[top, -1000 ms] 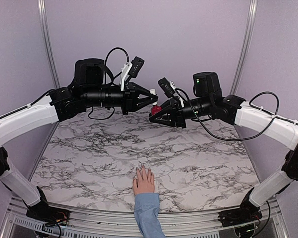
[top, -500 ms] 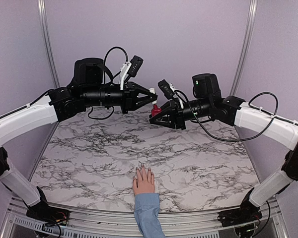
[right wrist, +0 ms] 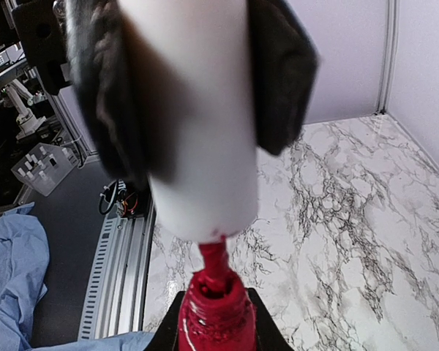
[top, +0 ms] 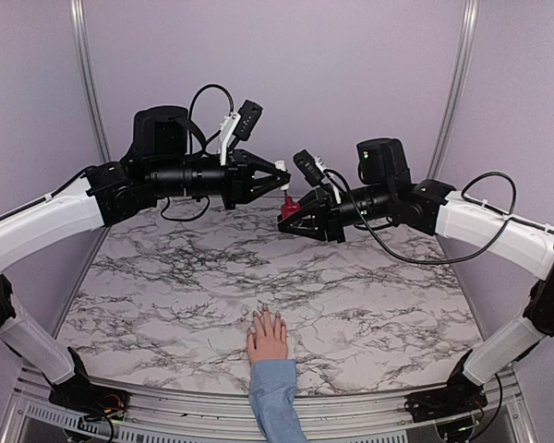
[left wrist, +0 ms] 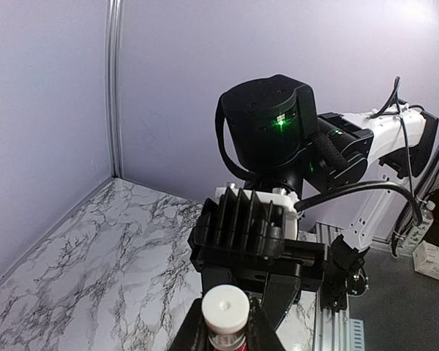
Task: Paint the nails
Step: Pick up the nail polish bottle cap from the center of the board.
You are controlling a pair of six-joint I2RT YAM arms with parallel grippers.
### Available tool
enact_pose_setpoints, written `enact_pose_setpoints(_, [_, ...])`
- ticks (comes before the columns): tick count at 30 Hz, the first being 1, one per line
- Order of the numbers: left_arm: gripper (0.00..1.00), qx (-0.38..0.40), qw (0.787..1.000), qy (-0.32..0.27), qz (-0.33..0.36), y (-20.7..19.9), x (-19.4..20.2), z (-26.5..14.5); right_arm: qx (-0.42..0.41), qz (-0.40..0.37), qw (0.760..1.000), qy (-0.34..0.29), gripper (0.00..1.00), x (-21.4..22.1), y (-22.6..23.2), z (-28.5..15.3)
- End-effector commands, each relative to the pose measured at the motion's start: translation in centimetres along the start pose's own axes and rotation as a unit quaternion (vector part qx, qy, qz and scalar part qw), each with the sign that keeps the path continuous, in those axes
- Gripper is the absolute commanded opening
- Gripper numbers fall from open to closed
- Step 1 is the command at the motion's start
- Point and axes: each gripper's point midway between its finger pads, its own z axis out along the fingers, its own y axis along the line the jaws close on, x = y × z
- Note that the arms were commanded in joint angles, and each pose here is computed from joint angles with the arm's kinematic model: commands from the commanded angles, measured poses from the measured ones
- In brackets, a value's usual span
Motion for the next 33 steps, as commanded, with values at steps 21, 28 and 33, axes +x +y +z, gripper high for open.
enact_pose_setpoints(21, [0.00, -0.009, 1.000, -0.021, 0.007, -0.12, -1.31, -1.25, -0.014, -0.013, 1.000, -0.004, 0.00, -0.42, 0.79, 0.08])
enact_pose_setpoints(28, [0.00, -0.006, 1.000, -0.021, 0.006, -0.20, -1.39, -1.18, -0.012, -0.013, 1.000, -0.001, 0.00, -0.23, 0.65, 0.32])
enact_pose_setpoints(33, [0.00, 0.003, 0.999, -0.035, 0.003, -0.40, -2.00, -0.89, -0.017, -0.015, 1.000, 0.004, 0.00, -0.14, 0.82, 0.82])
